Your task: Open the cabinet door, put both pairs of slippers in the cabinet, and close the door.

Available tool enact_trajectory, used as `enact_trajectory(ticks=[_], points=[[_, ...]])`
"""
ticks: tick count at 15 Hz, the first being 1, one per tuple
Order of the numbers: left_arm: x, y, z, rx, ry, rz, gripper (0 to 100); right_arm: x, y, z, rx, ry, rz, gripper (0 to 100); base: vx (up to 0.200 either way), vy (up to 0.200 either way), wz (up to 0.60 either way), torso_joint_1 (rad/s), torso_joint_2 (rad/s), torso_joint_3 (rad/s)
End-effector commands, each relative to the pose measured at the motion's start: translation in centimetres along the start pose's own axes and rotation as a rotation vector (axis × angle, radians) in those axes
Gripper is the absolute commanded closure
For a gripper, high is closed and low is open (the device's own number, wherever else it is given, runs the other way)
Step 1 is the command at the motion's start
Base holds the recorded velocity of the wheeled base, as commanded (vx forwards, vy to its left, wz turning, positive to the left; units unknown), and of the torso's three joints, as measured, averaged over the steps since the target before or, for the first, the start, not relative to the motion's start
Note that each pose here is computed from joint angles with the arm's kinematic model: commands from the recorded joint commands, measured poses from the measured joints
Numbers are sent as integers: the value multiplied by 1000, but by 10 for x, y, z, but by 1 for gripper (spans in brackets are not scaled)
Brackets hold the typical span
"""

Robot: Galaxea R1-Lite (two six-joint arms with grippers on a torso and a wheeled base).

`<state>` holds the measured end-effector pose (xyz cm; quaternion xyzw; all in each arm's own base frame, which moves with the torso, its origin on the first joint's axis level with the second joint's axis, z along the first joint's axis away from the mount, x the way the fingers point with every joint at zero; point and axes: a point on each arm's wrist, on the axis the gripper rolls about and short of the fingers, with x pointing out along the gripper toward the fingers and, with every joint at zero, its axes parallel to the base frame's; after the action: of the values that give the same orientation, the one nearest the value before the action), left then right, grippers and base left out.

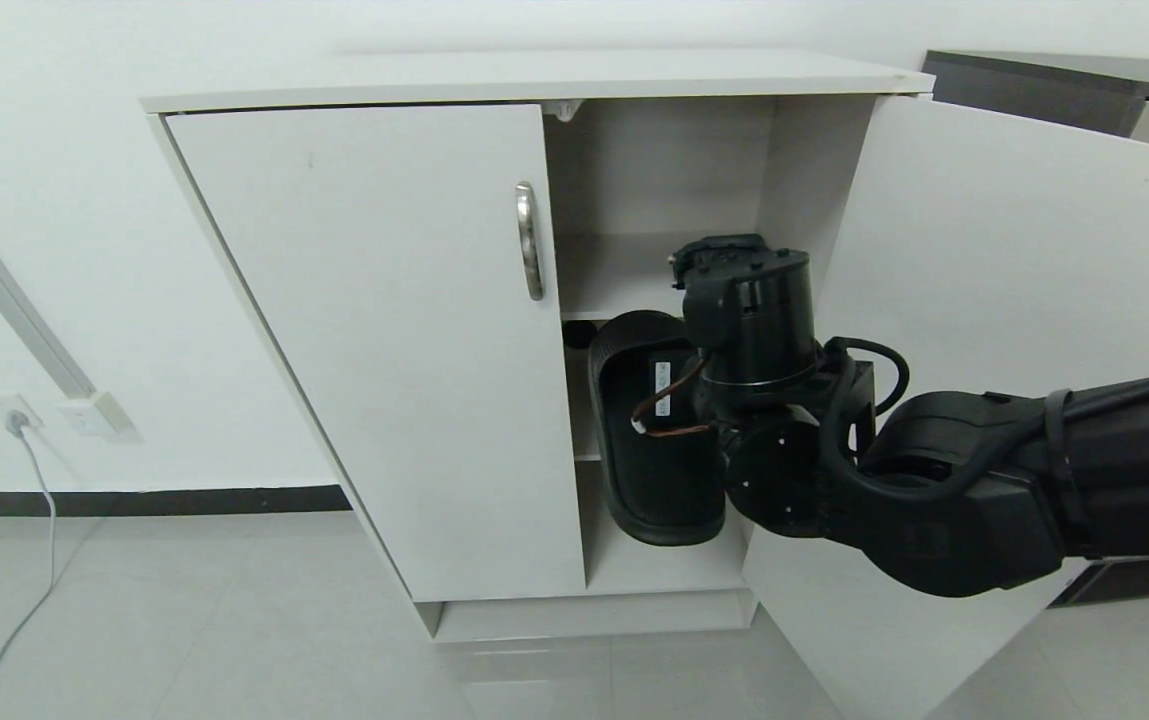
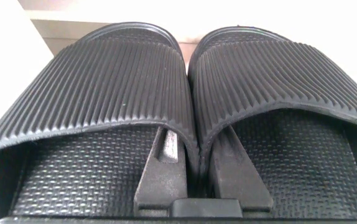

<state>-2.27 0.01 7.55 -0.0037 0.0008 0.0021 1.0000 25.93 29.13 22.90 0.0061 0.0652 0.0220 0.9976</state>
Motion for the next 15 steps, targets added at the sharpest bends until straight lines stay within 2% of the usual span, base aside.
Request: enact_trajectory(ticks=[1, 2, 13, 15], points=[[0, 0, 0, 0, 0, 0, 100, -2, 0, 3, 8, -8, 3, 100, 0, 0, 0, 0, 0, 0], [0, 0, 0, 0, 1, 0, 100, -1, -1, 4, 5, -9, 2, 100, 0, 0, 0, 0, 0, 0], [0, 0, 0, 0, 0, -1, 100, -1, 2, 7, -2, -18, 6, 100, 200, 0, 0, 1, 4, 4], [0, 0, 0, 0, 0, -1, 100, 1, 4, 3, -9, -12, 6, 100, 0, 0, 0, 0, 0, 0]])
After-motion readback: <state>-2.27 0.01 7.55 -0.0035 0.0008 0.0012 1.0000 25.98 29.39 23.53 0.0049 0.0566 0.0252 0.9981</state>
